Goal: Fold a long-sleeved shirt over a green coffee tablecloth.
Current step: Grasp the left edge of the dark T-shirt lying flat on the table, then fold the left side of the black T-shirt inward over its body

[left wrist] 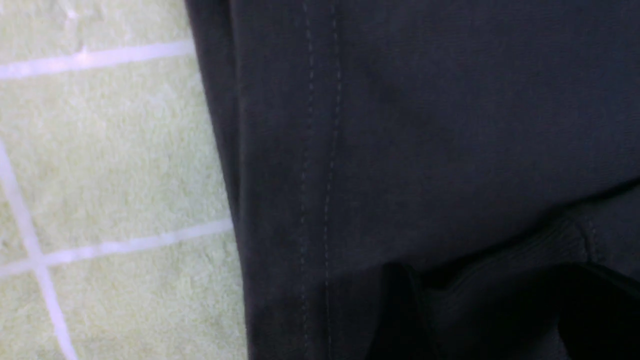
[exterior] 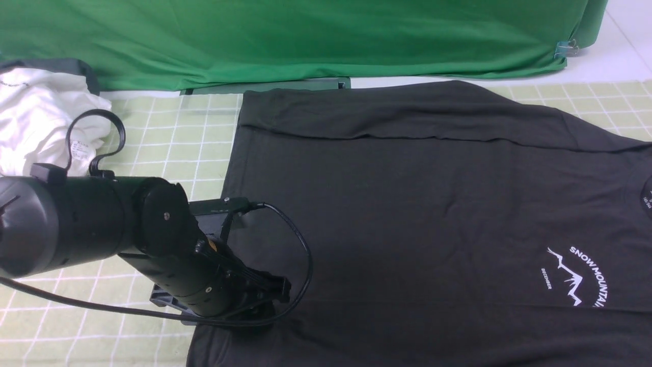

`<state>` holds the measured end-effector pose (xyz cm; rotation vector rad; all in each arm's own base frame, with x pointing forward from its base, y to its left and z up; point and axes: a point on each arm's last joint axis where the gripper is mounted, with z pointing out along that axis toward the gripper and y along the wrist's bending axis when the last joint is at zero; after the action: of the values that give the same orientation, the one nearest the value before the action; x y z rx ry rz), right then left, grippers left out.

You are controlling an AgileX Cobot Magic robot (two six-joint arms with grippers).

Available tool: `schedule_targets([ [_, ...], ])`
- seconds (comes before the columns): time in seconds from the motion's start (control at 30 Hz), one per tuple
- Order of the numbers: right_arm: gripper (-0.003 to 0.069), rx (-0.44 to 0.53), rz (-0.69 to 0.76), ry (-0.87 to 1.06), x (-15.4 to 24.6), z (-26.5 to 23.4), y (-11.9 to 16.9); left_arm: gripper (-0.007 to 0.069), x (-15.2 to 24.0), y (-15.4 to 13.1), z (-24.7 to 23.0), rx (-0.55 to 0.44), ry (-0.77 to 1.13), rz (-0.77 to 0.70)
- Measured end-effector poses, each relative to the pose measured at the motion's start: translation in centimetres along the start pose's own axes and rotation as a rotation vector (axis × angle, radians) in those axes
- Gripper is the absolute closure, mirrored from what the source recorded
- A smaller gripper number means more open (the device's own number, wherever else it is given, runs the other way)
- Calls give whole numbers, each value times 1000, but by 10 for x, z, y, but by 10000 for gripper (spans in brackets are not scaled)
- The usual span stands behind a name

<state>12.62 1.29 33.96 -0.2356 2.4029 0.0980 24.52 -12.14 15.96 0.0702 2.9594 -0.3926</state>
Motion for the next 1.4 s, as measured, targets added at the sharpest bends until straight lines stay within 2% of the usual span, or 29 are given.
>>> schedule_targets([
  [0.13,604,1,0,-3,0,0,0,265,0,0,0,2,-1,-3],
  [0.33,596,2,0,-9,-1,0,0,547,-1,0,0,4,-7,-2],
  [0.4,592,2,0,-9,-1,0,0,591,-1,0,0,4,-8,1],
  [0.53,587,2,0,-10,-1,0,0,602,-2,-3,-13,20,-51,11],
  [0.67,577,2,0,-10,-1,0,0,602,-14,-12,-46,64,-144,19],
  [0.8,571,2,0,-10,-1,0,0,602,-39,-18,-87,104,-260,14],
  [0.97,564,2,0,-11,-1,0,0,602,-74,-10,-116,103,-363,-17],
  [1.17,552,3,0,-13,-1,0,0,602,-107,0,-105,81,-379,-55],
  [1.4,533,3,0,-15,-1,0,0,597,-138,12,-47,46,-370,-97],
])
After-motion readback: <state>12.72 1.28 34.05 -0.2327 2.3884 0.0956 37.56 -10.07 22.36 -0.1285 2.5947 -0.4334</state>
